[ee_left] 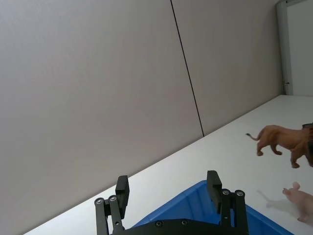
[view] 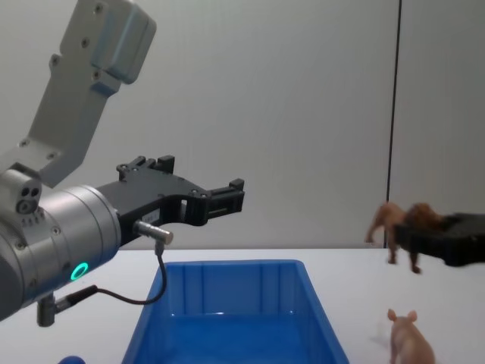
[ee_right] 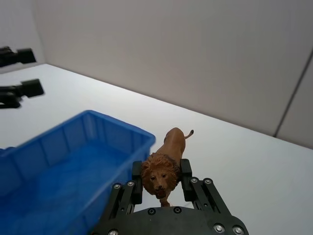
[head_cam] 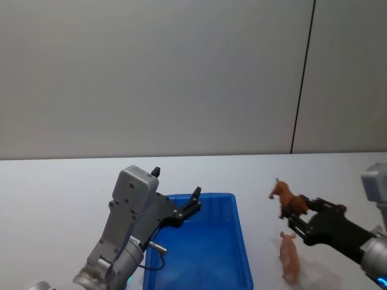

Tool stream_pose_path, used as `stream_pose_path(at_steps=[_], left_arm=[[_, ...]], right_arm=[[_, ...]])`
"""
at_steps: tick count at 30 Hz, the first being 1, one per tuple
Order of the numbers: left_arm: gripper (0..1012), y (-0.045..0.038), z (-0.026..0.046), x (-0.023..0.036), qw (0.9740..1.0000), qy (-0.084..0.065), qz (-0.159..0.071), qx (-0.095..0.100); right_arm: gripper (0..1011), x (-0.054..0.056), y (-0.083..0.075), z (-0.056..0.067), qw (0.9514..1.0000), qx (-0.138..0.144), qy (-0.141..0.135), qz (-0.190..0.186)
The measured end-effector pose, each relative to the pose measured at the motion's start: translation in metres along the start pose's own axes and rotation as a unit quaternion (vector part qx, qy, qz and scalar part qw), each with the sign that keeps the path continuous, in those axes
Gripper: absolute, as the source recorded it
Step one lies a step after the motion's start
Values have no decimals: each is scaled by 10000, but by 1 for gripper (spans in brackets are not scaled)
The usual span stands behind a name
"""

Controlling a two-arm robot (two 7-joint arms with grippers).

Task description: Pick up the two dolls from the table and place them into the box.

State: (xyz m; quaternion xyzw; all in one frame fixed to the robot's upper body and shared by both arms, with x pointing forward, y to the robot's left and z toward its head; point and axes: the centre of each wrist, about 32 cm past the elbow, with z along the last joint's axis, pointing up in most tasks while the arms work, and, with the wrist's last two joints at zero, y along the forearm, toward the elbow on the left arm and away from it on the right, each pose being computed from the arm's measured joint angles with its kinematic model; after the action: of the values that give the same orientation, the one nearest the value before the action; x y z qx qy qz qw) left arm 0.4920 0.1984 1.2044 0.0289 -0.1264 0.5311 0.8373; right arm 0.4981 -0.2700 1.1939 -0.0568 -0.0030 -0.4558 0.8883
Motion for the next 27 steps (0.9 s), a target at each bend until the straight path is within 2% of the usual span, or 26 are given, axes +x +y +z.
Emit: stream_pose_path(at_steps=[6, 16, 18, 27], left_arm=[[1000, 0, 0, 0, 10000, 0, 0, 0], [1001, 0, 0, 0, 10000, 0, 0, 0], [1000, 0, 0, 0, 10000, 0, 0, 0], [1001, 0, 0, 0, 10000, 0, -1, 0]], right_arm=[[430, -70, 206, 93, 9990, 9, 86, 429], [441, -219, 523, 115, 9941, -146, 317, 1024], [464, -237, 557, 111, 9934, -171, 344, 1082], [740, -299, 691, 81, 9901, -274, 491, 1285]])
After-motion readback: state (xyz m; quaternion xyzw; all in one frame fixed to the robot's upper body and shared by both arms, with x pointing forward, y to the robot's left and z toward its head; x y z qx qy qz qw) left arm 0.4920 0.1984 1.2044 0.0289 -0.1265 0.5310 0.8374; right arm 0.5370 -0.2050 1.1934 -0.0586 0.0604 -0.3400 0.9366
